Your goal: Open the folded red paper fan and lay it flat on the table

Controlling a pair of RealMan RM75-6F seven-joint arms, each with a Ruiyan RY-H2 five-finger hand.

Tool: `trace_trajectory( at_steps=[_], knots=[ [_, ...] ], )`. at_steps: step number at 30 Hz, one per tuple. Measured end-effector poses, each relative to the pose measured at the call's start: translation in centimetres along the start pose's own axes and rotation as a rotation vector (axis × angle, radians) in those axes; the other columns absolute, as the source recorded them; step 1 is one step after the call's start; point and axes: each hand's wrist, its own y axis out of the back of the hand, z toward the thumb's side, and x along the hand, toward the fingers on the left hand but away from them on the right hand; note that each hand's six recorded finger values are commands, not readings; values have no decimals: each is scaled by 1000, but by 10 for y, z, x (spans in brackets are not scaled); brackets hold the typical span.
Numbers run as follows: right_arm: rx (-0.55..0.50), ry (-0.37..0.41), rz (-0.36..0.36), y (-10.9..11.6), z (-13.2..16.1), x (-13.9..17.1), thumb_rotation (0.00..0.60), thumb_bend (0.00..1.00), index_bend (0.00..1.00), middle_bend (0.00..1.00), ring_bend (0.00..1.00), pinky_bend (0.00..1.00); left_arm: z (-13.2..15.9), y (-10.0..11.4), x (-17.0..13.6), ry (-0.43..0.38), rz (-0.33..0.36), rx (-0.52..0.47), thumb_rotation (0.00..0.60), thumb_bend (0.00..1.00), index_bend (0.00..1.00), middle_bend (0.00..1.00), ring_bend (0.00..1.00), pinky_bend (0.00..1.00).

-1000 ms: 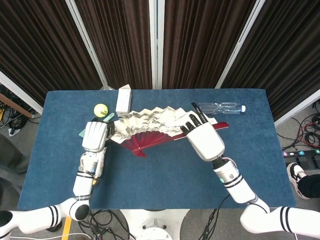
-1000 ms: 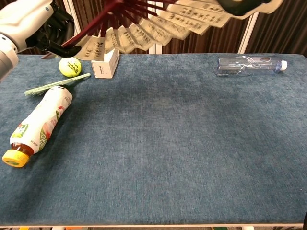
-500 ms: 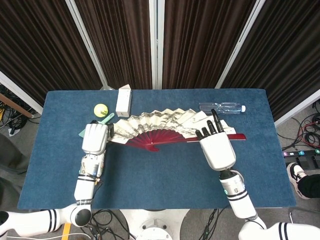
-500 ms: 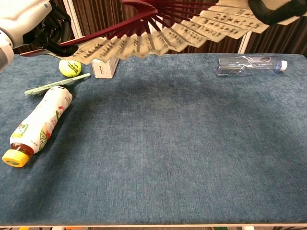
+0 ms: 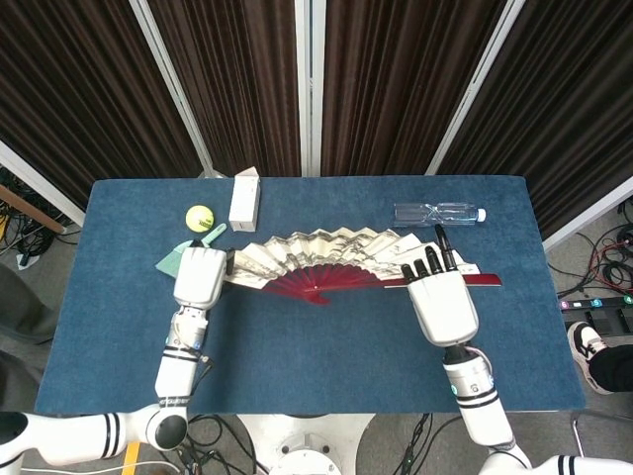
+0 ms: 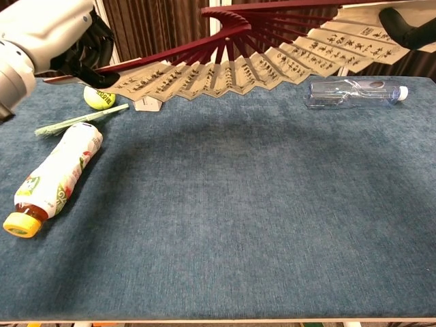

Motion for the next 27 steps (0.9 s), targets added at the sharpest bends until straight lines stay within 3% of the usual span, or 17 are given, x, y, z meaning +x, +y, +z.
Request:
trace_trajectory(
  at_steps=[10, 12, 15, 18, 21, 24, 27],
  knots=[
    [-16, 19, -47, -32, -9, -11, 600, 708, 586, 524, 259, 0, 0, -30, 16, 5, 21, 102, 600, 258, 535, 686, 710, 501],
    [-33, 24, -56, -40, -11, -14, 600, 645, 503, 469, 214, 0, 0, -39, 18, 10, 23, 122, 600, 200, 449, 636, 654, 496],
    [-63, 31, -50, -55, -14, -14, 600, 486, 291, 338, 112, 0, 6, -51, 15, -7, 7, 127, 600, 62, 273, 469, 455, 449],
    [-91, 30, -10, -70, -15, -11, 600, 362, 111, 213, 25, 0, 12, -60, 11, -40, -30, 124, 600, 0, 179, 277, 225, 321],
    [-108, 15, 55, -83, -19, -4, 600, 251, 2, 72, 0, 0, 19, -63, 6, -72, -67, 103, 600, 0, 140, 160, 100, 222],
    [-121, 0, 139, -94, -27, 6, 600, 53, 0, 1, 0, 0, 25, -62, -1, -104, -90, 78, 600, 0, 113, 94, 29, 169],
    [-133, -12, 236, -102, -35, 17, 600, 0, 0, 0, 0, 0, 31, -60, -8, -141, -113, 59, 600, 0, 101, 75, 5, 139]
  ],
)
